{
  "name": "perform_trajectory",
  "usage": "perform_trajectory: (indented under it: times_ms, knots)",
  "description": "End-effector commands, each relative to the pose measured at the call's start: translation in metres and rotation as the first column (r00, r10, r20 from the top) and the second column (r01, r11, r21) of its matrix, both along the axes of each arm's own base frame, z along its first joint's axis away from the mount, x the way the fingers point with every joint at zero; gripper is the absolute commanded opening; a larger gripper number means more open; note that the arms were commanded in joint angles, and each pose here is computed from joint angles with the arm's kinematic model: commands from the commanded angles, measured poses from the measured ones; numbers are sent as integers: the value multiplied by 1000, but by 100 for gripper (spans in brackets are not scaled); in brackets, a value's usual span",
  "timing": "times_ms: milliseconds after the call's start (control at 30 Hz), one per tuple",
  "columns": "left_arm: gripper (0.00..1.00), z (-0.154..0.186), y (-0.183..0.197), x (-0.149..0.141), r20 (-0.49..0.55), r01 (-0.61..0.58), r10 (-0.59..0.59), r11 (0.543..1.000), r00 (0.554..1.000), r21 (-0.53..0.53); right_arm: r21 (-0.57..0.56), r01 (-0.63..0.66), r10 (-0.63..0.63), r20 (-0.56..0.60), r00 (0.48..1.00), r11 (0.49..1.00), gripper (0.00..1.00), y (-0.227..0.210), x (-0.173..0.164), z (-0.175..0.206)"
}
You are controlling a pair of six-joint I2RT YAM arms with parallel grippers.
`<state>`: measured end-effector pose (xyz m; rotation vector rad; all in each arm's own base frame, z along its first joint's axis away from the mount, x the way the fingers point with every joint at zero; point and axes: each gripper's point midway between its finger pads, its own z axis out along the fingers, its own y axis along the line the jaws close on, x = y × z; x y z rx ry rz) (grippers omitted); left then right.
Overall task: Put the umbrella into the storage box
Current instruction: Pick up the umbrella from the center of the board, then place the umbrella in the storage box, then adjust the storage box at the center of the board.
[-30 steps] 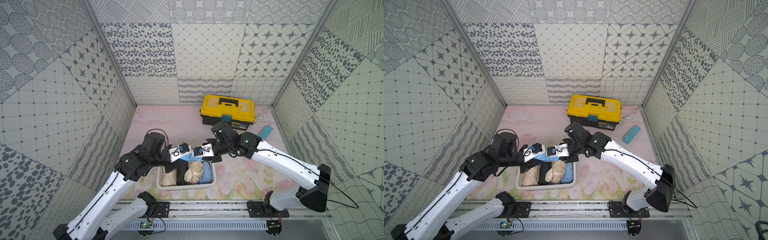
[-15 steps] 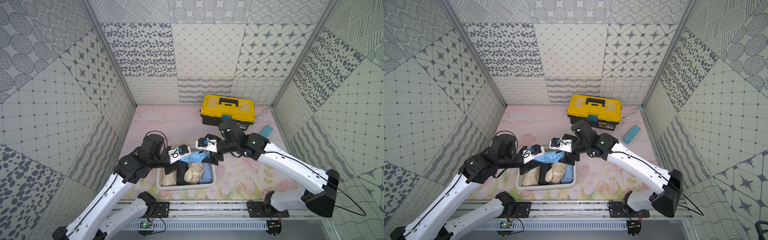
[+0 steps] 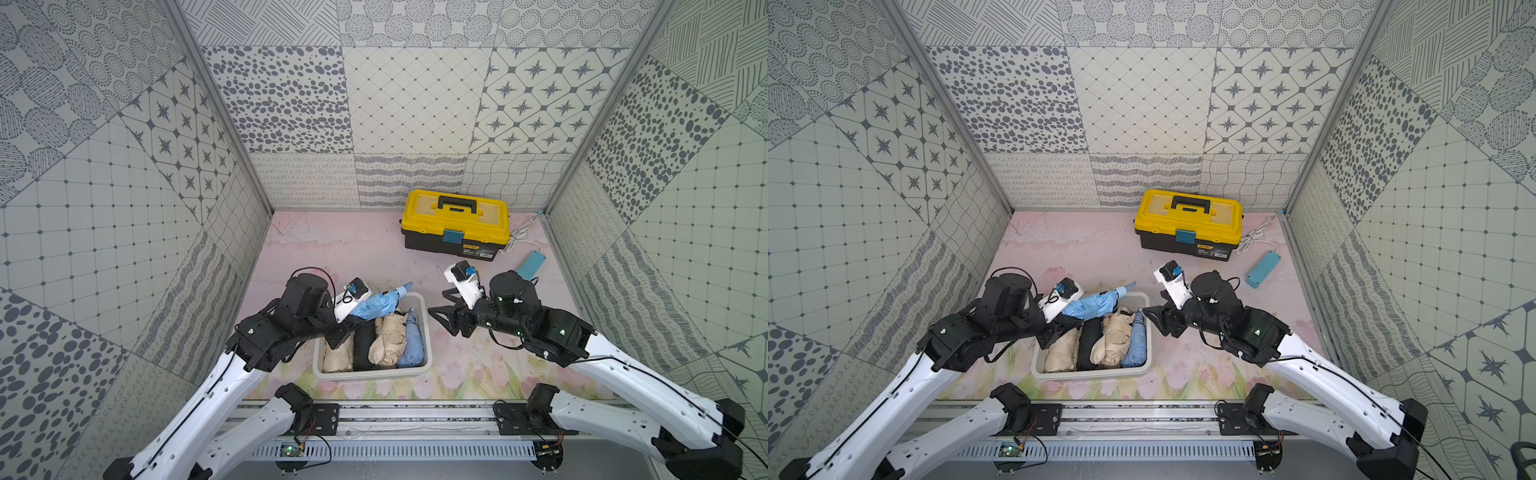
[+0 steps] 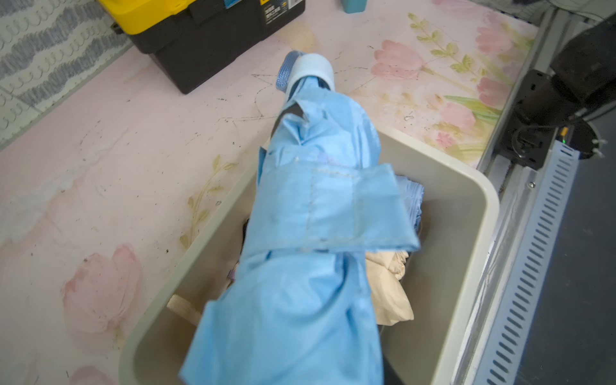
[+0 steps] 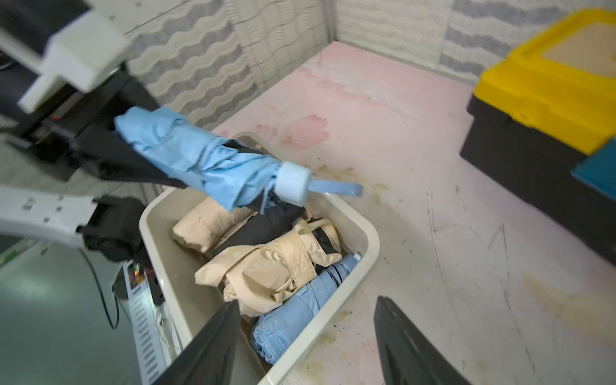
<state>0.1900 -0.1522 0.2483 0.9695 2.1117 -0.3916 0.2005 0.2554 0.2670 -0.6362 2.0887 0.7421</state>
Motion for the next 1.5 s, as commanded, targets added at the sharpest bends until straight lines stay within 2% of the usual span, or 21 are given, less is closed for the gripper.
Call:
perform_trajectory:
  times_ms: [0, 67, 233, 367, 500, 700, 833, 900, 1067, 1200, 1367, 1467]
  knots:
    - [0, 17, 20, 17, -74, -338, 330, 927, 941, -164, 58, 331, -313, -210, 926, 942, 66, -16, 22, -20]
    - [0, 17, 24, 14, -107, -385, 371, 903, 922, -188, 40, 348, -325, -266, 907, 937, 65, -9, 22, -33]
    - [0, 1, 32, 12, -146, -460, 441, 875, 885, -148, -74, 359, -362, -345, 866, 930, 64, 6, 22, -69]
    - [0, -6, 29, 11, -128, -493, 479, 862, 868, -120, -111, 332, -349, -384, 855, 937, 62, 25, 24, -88]
    - [0, -9, 30, 6, -50, -521, 518, 851, 854, -66, -144, 312, -344, -404, 848, 939, 58, 39, 26, -104]
    - [0, -7, 31, -6, 44, -532, 533, 846, 845, -27, -162, 383, -416, -361, 835, 909, 35, 38, 44, -108]
    - [0, -7, 28, -12, 109, -525, 522, 851, 846, -6, -162, 440, -468, -341, 815, 884, 13, 21, 59, -105]
    - [0, -6, 22, -12, 133, -517, 514, 856, 847, -14, -160, 465, -491, -344, 800, 871, 8, 11, 64, -104]
    - [0, -15, 9, -10, 159, -523, 516, 852, 842, 6, -152, 494, -515, -342, 786, 856, 4, -6, 73, -101]
    - [0, -26, -4, -14, 117, -509, 505, 861, 855, 10, -150, 514, -532, -345, 774, 845, 4, -11, 77, -99]
    - [0, -38, 0, -24, 117, -520, 511, 851, 852, 76, -146, 530, -545, -342, 766, 836, 4, -13, 81, -97]
    - [0, -47, -2, -27, 91, -522, 515, 850, 852, 78, -140, 527, -540, -339, 770, 839, 3, -12, 83, -94]
